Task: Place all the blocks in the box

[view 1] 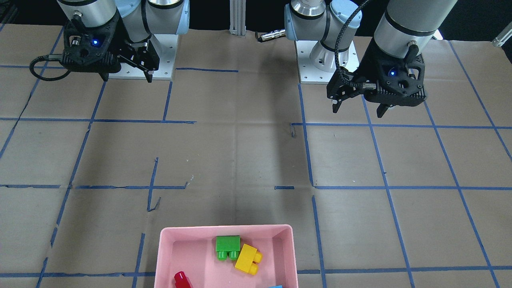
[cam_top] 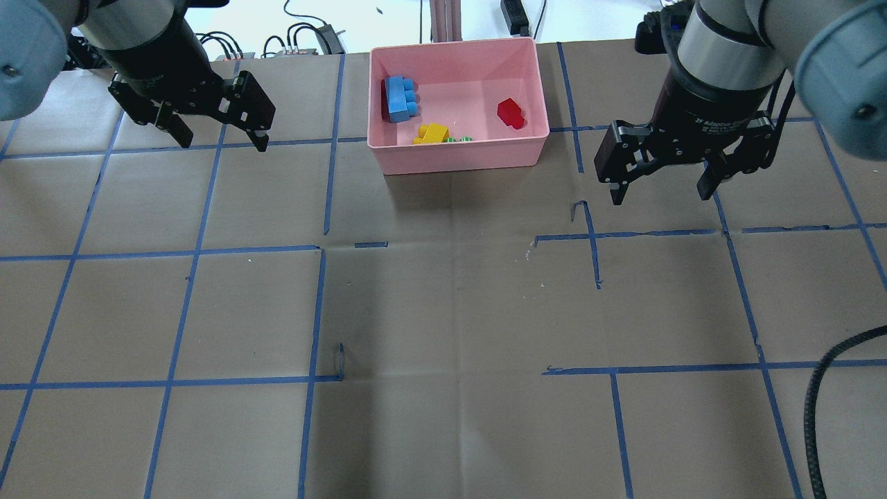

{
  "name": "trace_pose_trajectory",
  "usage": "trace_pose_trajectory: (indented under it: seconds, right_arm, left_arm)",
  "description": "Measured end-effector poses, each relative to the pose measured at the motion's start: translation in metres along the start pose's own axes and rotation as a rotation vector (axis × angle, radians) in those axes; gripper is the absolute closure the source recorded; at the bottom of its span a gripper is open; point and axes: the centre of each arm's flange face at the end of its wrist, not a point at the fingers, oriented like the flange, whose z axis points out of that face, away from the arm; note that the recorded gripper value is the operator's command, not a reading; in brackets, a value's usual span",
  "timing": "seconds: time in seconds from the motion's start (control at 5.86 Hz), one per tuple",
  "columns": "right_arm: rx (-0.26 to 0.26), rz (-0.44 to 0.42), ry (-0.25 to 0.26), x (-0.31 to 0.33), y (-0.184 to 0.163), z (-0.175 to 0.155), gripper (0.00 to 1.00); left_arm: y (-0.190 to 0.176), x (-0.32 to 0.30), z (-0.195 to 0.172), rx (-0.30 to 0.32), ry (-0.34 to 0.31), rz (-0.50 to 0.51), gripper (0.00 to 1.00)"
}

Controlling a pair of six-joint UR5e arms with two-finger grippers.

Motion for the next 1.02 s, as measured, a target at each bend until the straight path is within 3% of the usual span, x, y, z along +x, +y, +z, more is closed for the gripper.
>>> trace_pose_trajectory:
  seconds: [1.02]
  right_arm:
    - [-0.007,0.000,0.000,-0.0001,0.0007,0.0017,0.00]
  left_arm:
    - [-0.0006,0.0031,0.0010,-0.002,0.006,-0.036,0.00]
